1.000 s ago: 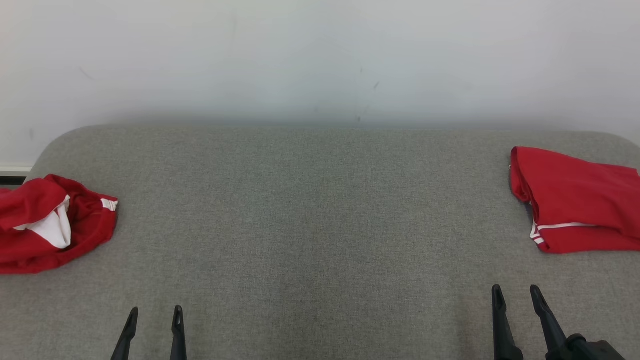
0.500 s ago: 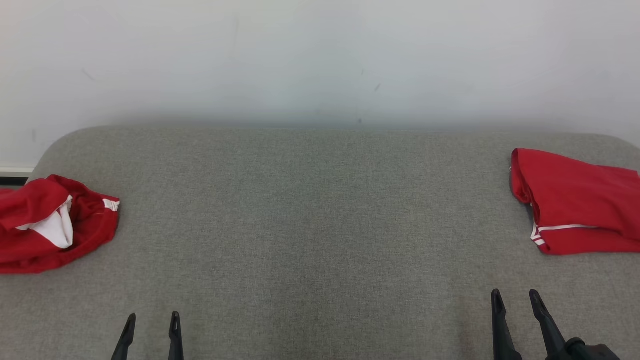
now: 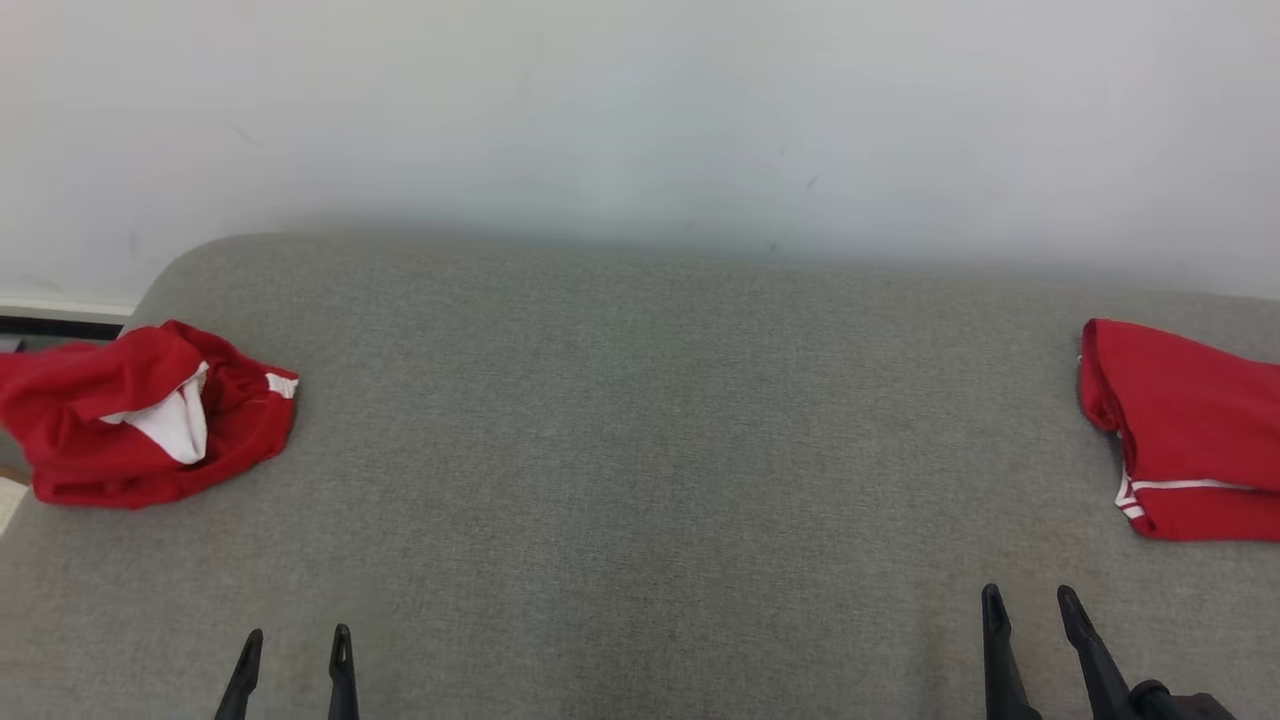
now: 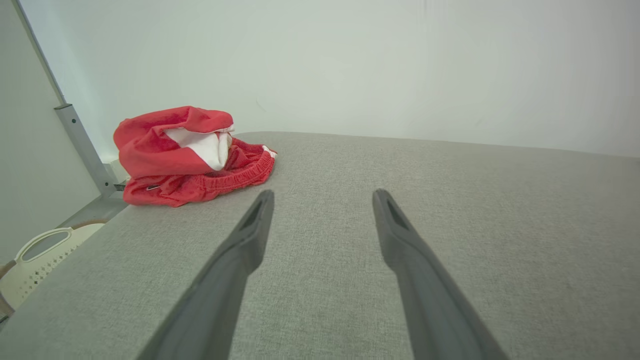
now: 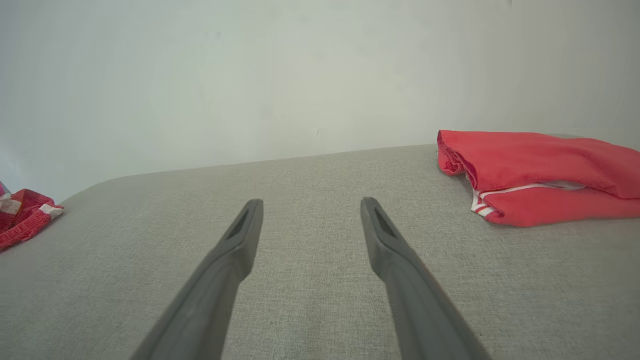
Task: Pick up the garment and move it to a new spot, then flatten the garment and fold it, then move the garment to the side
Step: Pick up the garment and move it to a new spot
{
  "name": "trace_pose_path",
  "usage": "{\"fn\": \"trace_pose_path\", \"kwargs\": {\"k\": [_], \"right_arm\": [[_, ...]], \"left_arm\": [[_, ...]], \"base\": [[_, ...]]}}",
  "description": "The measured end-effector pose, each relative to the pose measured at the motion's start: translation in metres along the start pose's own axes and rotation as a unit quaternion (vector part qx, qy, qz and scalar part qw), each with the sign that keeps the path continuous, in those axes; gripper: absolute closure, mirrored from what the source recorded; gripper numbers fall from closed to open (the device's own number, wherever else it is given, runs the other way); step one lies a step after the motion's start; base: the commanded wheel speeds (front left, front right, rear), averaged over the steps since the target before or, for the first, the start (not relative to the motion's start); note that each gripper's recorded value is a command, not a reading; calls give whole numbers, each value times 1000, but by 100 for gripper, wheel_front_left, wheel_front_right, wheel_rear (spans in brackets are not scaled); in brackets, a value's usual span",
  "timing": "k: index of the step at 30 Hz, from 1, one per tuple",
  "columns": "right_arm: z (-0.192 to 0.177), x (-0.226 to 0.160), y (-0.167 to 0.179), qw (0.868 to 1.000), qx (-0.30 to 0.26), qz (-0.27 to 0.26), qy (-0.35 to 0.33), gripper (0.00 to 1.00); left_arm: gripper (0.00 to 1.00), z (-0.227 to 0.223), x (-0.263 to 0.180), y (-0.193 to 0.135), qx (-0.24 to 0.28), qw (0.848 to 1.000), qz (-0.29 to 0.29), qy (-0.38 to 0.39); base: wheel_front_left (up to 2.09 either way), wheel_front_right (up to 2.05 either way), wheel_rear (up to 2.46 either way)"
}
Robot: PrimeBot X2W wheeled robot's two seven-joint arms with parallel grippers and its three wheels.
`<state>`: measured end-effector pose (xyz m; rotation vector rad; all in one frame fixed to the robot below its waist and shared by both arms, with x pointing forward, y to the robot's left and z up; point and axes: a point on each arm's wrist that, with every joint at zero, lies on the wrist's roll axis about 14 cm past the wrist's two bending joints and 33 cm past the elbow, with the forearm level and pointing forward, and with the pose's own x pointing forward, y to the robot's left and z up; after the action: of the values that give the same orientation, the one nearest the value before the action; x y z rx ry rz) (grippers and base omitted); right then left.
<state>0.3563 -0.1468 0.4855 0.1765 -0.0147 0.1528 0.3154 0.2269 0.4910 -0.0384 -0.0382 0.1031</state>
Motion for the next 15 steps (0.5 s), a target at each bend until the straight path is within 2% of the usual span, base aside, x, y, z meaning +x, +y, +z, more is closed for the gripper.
{"fn": "trace_pose_path", "kwargs": {"k": [8,15], "right_arm": [[-8,16,30,999,6,49,12,0],[-18,33,76,992,9,120,27,0]], "left_arm": [[0,1,-21,29,1,999,48,0],[0,1,-55,69,4,992,122,1]], "base": [[0,0,0],[0,0,0]]}}
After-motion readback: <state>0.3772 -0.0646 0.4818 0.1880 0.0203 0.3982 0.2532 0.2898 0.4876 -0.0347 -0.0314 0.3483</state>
